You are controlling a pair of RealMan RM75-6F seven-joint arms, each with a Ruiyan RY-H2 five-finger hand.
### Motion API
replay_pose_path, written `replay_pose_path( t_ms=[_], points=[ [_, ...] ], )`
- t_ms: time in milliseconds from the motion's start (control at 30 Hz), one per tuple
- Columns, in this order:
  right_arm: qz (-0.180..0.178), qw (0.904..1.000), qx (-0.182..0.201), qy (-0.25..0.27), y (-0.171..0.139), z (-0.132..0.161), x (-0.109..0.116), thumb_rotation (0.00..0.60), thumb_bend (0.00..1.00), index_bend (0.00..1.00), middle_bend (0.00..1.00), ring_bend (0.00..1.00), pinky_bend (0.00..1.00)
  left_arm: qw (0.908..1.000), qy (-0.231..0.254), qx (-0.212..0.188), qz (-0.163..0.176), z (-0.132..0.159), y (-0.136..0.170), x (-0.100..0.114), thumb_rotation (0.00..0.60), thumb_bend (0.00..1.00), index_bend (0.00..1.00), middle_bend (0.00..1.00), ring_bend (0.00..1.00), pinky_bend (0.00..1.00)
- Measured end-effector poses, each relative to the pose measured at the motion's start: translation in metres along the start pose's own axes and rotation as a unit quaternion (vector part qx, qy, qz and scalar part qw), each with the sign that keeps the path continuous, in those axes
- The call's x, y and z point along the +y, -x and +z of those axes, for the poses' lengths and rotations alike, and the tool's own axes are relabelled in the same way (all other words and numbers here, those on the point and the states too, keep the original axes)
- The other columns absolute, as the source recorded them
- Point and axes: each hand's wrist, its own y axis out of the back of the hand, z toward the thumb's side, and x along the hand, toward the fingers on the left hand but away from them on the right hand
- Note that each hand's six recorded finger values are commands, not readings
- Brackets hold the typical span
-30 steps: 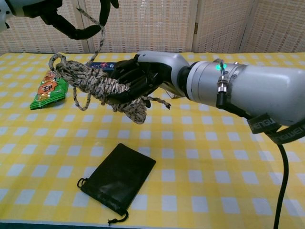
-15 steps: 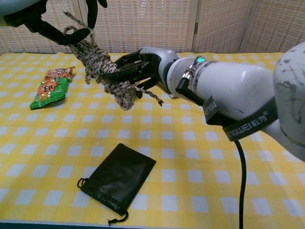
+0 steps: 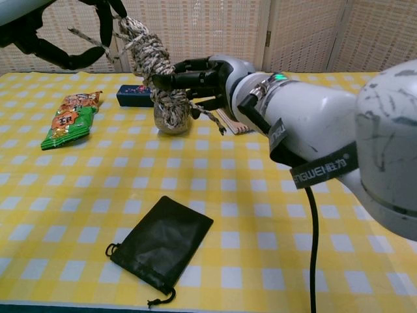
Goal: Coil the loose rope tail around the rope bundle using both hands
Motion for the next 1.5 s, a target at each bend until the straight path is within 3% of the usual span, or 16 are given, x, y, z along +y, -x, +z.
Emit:
replay_pose_path(
  t_ms=[333, 600, 933, 1133, 1300, 1500],
  points=[
    [-0.021, 0.999, 0.028, 0.028, 0.001, 0.004, 0.013, 0.6, 0.64, 0.93, 0.76, 0.82, 0.75, 0.9996, 0.012, 0.023, -0.008, -0.014, 0.006, -0.006, 0.6, 0.53, 0.66, 0.28, 0.18, 0.07],
    [-0.015, 0.9978, 0.061, 0.021, -0.001, 0.013, 0.018, 0.6, 0.64, 0.93, 0.76, 0.82, 0.75, 0.9989, 0.02, 0.034, -0.025, -0.021, 0.01, -0.014, 0.6, 0.53, 0.66, 0.28, 0.18, 0.07],
    [0.027, 0.9926, 0.116, -0.02, -0.009, 0.027, 0.018, 0.6, 0.64, 0.93, 0.76, 0.83, 0.75, 0.9958, 0.048, 0.042, -0.065, -0.024, 0.014, -0.031, 0.6, 0.53, 0.66, 0.28, 0.18, 0.05],
    [0.046, 0.991, 0.118, -0.043, -0.014, 0.023, 0.02, 0.6, 0.64, 0.93, 0.76, 0.83, 0.75, 0.9947, 0.06, 0.045, -0.07, -0.025, 0.014, -0.034, 0.6, 0.53, 0.64, 0.28, 0.18, 0.05],
    [0.04, 0.9902, 0.121, -0.057, -0.014, 0.023, 0.022, 0.6, 0.64, 0.93, 0.76, 0.83, 0.75, 0.9948, 0.059, 0.043, -0.071, -0.026, 0.016, -0.034, 0.6, 0.51, 0.5, 0.26, 0.16, 0.05],
    [0.024, 0.9886, 0.129, -0.075, -0.012, 0.025, 0.029, 0.6, 0.64, 0.93, 0.76, 0.83, 0.75, 0.9929, 0.058, 0.051, -0.091, -0.031, 0.02, -0.039, 0.6, 0.38, 0.21, 0.18, 0.1, 0.01]
  ],
)
